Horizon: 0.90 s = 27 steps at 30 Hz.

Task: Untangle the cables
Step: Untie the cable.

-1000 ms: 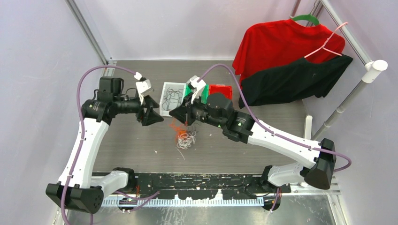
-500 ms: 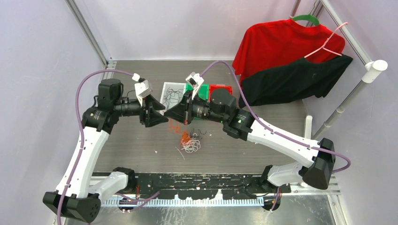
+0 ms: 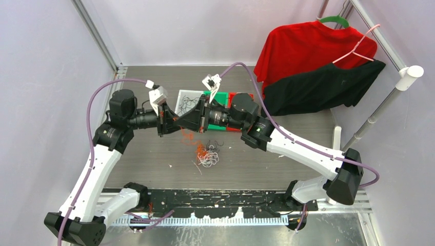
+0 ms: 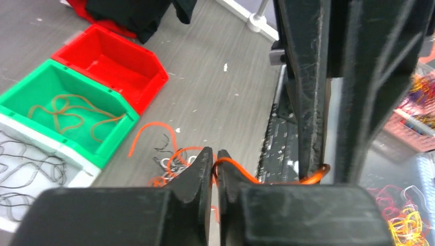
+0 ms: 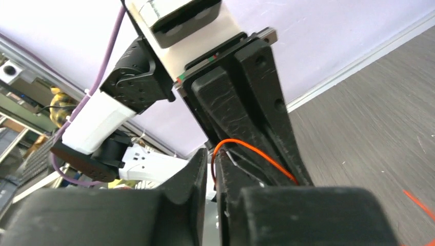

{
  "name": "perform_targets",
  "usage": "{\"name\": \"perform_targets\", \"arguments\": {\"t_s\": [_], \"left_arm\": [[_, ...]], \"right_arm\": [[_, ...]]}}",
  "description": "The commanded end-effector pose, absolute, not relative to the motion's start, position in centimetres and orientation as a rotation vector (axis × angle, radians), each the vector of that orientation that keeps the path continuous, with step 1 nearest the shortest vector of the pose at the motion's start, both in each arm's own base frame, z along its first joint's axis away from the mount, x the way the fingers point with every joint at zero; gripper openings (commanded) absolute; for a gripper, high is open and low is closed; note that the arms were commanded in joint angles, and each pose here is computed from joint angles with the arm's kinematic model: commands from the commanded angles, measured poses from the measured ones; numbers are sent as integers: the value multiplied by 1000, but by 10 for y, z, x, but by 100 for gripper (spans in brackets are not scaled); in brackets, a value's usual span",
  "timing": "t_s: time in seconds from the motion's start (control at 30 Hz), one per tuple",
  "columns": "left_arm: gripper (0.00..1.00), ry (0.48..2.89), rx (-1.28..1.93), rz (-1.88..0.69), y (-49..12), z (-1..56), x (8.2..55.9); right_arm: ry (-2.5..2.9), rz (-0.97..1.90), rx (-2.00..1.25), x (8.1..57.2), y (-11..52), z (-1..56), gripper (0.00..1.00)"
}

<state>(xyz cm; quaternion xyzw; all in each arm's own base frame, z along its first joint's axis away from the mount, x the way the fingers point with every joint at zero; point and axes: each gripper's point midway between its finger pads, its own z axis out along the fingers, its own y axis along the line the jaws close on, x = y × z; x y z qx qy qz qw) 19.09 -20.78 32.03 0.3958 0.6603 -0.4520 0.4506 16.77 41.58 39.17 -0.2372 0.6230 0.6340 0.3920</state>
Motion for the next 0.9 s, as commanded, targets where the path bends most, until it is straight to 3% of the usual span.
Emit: {"name": "perform_targets", "arguments": {"t_s": [0.0,0.13,0.27,0.4,0.53,0.87], "left_arm": [[0,1554,911,-1063,-209,346,205],[0,1507,882,-1060,-210,365,208],[0,1461,938,-1075,-211,381,195],[0,1406,982,-1033,-209,390,190],[0,1393,995,-1023,-209,395,190],[0,1347,1015,-1004,-209,413,190]], "right_arm": [[1463,1700,-626,151,410,424,25],[1470,1657,-598,156,396,416,46],[1466,1461,-450,182,356,412,52],[1535,1238,-347,208,331,391,57],[1567,1262,-382,210,345,379,62],[1584,1335,-446,208,371,369,63]]}}
